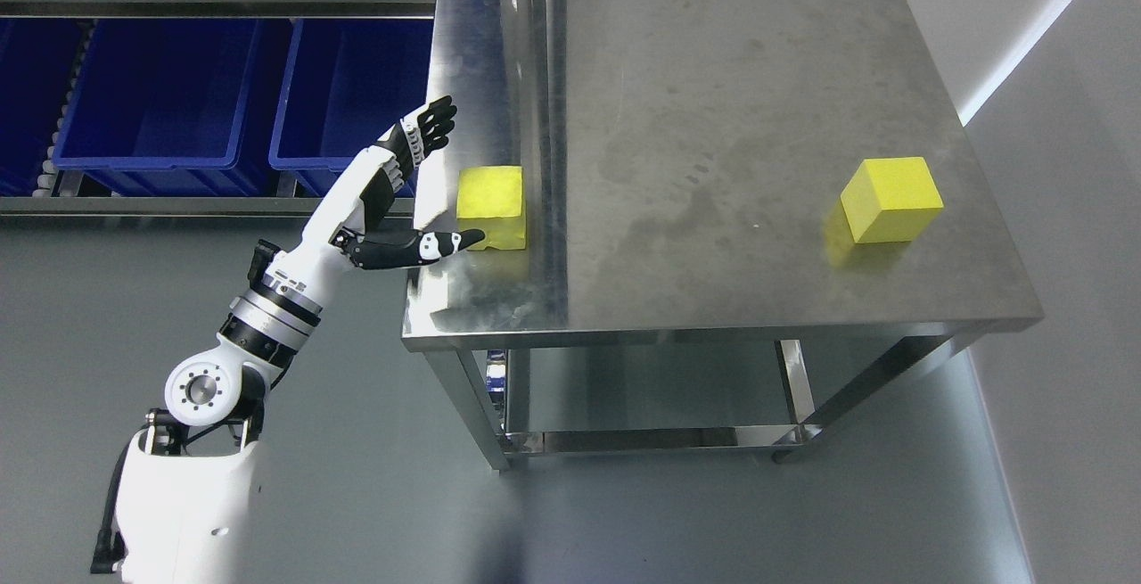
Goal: Move yellow foam block to right shelf middle
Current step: 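Reach the left hand toward the yellow foam cube nearest it on the table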
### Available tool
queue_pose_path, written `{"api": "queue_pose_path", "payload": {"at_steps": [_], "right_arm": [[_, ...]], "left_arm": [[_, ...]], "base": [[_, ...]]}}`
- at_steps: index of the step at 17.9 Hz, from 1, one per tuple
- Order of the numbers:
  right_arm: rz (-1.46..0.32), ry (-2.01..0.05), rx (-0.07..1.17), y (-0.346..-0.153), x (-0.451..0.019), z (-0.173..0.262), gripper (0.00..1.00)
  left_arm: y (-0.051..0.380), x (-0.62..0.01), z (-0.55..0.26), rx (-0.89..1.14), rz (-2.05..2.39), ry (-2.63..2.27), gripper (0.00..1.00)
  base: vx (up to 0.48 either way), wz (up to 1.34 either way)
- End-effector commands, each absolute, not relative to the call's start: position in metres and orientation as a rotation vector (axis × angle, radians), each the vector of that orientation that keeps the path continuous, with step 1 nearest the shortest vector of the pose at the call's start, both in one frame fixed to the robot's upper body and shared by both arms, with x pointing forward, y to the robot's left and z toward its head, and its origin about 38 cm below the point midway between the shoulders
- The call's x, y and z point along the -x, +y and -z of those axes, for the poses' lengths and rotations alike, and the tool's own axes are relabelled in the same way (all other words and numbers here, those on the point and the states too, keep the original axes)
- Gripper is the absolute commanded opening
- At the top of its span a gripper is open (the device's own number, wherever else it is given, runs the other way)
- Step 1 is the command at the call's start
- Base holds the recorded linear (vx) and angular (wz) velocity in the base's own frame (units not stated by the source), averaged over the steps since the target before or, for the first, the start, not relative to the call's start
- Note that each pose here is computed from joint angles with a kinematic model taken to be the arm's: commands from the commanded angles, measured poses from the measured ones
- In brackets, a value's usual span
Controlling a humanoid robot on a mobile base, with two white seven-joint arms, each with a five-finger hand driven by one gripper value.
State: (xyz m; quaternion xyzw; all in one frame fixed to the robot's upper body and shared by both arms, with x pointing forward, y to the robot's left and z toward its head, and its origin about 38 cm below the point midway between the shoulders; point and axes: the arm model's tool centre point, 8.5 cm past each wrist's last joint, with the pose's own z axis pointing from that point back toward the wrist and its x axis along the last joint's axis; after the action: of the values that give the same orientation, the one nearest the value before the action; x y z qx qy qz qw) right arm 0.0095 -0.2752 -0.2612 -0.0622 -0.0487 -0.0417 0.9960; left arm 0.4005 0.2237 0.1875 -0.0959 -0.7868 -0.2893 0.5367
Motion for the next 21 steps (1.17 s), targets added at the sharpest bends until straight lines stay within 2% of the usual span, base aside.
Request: {"api": "queue_pose_path", "payload": {"at_steps": [1, 6, 9, 12, 14, 21], "right_arm": [[0.079, -0.114, 0.143, -0.287, -0.015, 0.260, 1.00], [0.080, -0.114, 0.143, -0.287, -0.015, 0.260, 1.00], [0.080, -0.114, 0.143, -0.287, -0.015, 0.260, 1.00], [0.080, -0.114, 0.143, -0.287, -0.015, 0.260, 1.00], [0.079, -0.114, 0.143, -0.287, -0.015, 0.260, 1.00], [0.079, -0.114, 0.143, -0.287, -0.015, 0.260, 1.00]], "left_arm": [[0.227, -0.411, -0.171, 0.195, 0.825, -1.749, 0.99], [0.220, -0.418, -0.167, 0.218, 0.833, -1.704, 0.98], [0.218, -0.419, -0.164, 0.233, 0.845, -1.689, 0.93], [0.215, -0.418, -0.162, 0.274, 0.897, -1.666, 0.79], [0.214, -0.418, -0.163, 0.282, 0.897, -1.672, 0.65], [0.206, -0.421, -0.170, 0.312, 0.829, -1.728, 0.38]], "base": [[0.000, 0.00], [0.000, 0.00], [0.000, 0.00], [0.000, 0.00], [0.000, 0.00], [0.000, 0.00]]}}
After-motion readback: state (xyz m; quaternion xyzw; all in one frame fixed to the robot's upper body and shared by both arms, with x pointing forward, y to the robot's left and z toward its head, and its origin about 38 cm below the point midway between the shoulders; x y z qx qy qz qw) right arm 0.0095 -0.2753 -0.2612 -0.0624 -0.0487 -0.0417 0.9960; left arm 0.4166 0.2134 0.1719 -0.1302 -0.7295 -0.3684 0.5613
